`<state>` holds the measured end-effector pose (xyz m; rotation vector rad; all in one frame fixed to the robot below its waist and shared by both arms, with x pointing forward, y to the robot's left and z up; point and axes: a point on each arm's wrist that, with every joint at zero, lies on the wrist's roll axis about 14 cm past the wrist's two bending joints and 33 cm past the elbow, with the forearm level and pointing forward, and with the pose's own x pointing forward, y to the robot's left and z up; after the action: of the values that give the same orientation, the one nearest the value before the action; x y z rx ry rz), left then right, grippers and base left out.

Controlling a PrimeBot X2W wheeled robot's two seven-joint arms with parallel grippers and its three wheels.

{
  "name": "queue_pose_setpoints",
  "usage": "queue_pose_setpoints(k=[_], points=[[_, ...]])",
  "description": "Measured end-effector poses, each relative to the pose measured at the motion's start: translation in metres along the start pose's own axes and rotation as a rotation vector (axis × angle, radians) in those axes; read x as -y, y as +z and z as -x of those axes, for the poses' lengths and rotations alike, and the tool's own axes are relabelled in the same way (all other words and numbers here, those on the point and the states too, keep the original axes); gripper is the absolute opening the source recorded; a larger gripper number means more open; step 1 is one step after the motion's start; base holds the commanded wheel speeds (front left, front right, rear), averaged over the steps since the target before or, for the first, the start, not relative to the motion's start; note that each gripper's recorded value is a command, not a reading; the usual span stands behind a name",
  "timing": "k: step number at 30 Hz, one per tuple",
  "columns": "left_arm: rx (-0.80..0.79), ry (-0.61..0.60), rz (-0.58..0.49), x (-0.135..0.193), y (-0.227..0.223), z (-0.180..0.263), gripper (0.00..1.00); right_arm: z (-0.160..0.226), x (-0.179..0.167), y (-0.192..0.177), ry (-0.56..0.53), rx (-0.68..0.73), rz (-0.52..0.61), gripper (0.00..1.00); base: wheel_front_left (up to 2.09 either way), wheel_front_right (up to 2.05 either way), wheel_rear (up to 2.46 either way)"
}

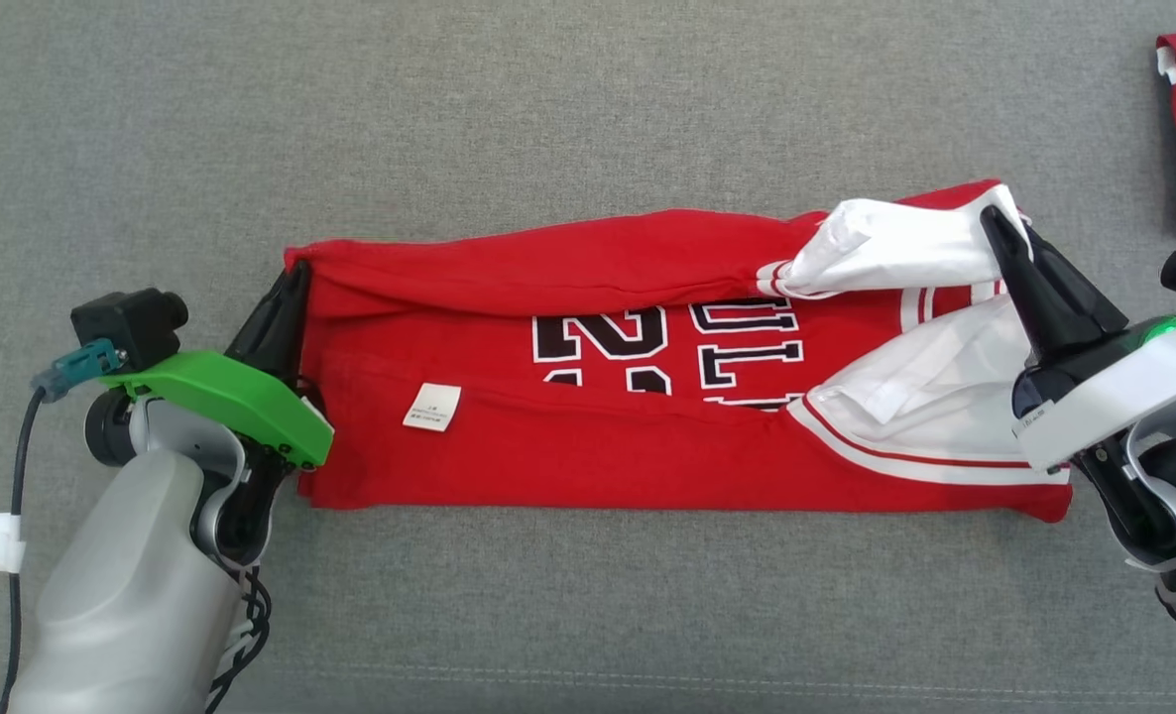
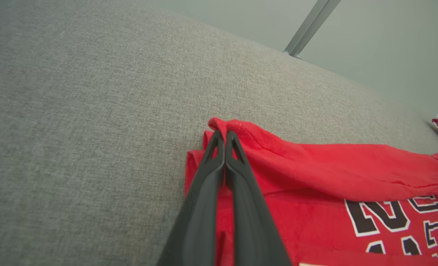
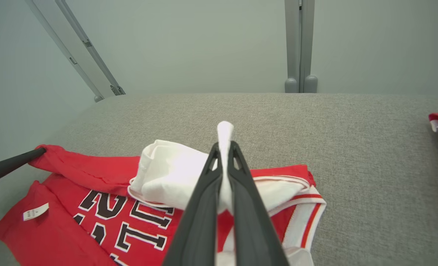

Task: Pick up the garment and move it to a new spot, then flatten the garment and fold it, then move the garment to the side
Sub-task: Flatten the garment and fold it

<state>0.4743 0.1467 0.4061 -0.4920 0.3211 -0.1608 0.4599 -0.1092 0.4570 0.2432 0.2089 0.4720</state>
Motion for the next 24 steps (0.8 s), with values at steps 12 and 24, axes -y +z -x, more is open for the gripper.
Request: queue_pose_setpoints(k=[12, 24], points=[[0.007, -0.014, 0.017, 0.007, -0.005, 0.012, 0.0, 0.022, -0.01, -0.002, -0.016, 0.019, -0.02, 0.0, 0.0, 0.0, 0.0], [0.002, 0.005, 0.05, 0.002, -0.012, 0.025, 0.0, 0.042, -0.012, -0.013, -0.041, -0.013, 0.001, 0.0, 0.0, 0.0, 0.0]])
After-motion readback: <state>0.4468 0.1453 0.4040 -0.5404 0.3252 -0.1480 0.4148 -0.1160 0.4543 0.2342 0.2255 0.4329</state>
